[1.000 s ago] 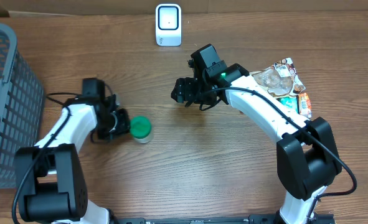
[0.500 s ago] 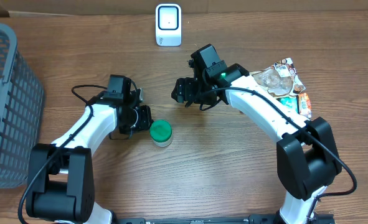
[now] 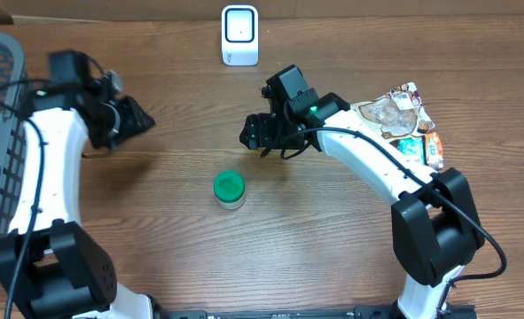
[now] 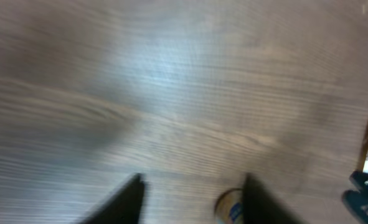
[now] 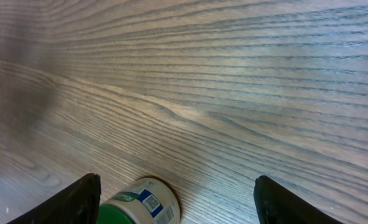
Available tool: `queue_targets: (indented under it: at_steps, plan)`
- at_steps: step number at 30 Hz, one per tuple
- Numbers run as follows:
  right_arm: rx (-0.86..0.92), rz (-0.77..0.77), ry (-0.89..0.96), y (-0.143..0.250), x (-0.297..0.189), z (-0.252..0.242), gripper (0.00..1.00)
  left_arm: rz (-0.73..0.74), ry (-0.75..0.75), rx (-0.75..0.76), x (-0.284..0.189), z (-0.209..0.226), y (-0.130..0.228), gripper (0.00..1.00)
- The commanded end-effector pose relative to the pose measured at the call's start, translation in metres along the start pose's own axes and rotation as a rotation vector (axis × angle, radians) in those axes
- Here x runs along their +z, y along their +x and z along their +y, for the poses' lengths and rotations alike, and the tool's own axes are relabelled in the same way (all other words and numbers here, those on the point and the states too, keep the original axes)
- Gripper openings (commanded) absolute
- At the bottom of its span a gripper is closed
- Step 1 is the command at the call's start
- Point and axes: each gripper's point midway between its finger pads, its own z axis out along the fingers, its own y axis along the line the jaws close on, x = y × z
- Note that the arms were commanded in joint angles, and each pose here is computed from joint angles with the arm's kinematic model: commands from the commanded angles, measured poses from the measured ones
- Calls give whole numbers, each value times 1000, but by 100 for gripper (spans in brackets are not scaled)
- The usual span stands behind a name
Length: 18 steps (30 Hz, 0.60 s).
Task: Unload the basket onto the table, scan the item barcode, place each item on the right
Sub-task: 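Move the right gripper down onto the green-lidded jar and grasp it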
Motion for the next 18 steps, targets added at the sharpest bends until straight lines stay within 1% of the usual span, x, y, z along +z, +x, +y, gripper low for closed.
queue_targets:
  at_steps: [1,2,3,4,8,14,18]
  plan:
    - [-93,12,-32,3,2,8,76,-87,-13,123,-26,-2,-25,57]
    - [-145,29,-64,7,2,14,77,-117,-12,167,-31,-5,-33,67]
    - [-210,40,-82,12,3,21,77,-143,-11,189,-34,-7,-40,88]
    - [-245,40,-86,14,3,25,79,-173,-7,197,-36,-9,-47,100]
    - [-357,48,-69,21,4,38,82,-188,-6,201,-37,-9,-51,100]
    - [-520,32,110,35,3,54,91,-188,-7,202,-37,-9,-51,100]
    - [-615,39,216,53,7,60,95,-189,-14,201,-37,-8,-51,100]
